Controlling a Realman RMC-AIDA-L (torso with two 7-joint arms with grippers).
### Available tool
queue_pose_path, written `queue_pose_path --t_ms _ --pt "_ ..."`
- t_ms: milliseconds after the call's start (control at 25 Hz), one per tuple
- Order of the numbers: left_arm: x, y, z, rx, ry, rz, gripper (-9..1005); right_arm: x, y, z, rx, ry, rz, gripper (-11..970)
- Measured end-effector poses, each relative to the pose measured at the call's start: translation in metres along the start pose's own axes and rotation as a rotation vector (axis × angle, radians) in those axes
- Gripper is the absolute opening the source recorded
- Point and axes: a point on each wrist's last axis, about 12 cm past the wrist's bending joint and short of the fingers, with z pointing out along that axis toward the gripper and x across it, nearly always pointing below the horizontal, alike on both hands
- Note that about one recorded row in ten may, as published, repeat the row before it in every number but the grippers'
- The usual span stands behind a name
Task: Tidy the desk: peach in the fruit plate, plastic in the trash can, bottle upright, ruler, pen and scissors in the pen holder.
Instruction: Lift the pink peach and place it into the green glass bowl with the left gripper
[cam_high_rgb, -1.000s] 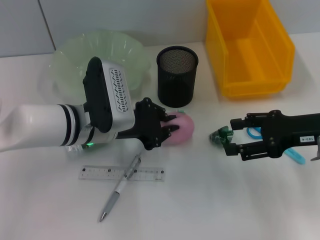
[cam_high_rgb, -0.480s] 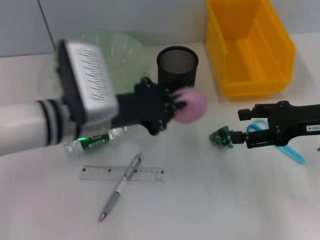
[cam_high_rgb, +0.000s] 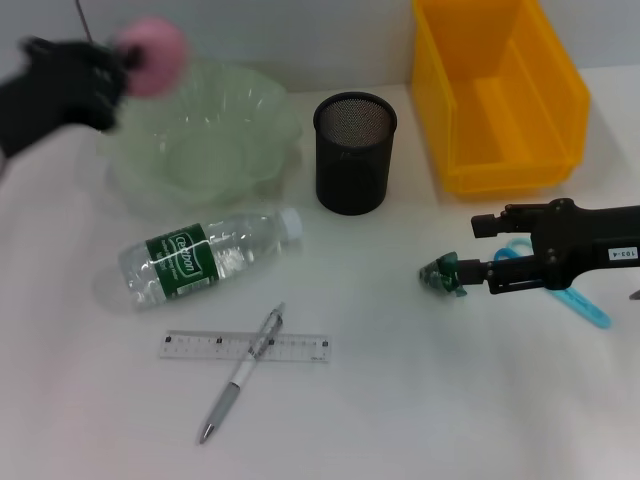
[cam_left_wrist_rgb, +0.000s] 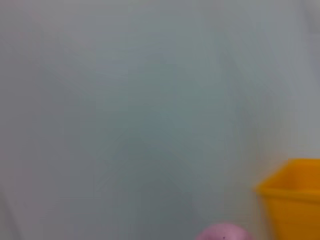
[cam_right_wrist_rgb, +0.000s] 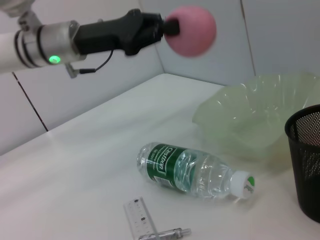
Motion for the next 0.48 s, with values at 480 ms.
queue_pose_path --t_ms 480 --pt "0.021 0.021 0.01 -0.007 -0.013 -0.137 106 -0.003 -0.001 0.003 -0.001 -0.001 -0.008 826"
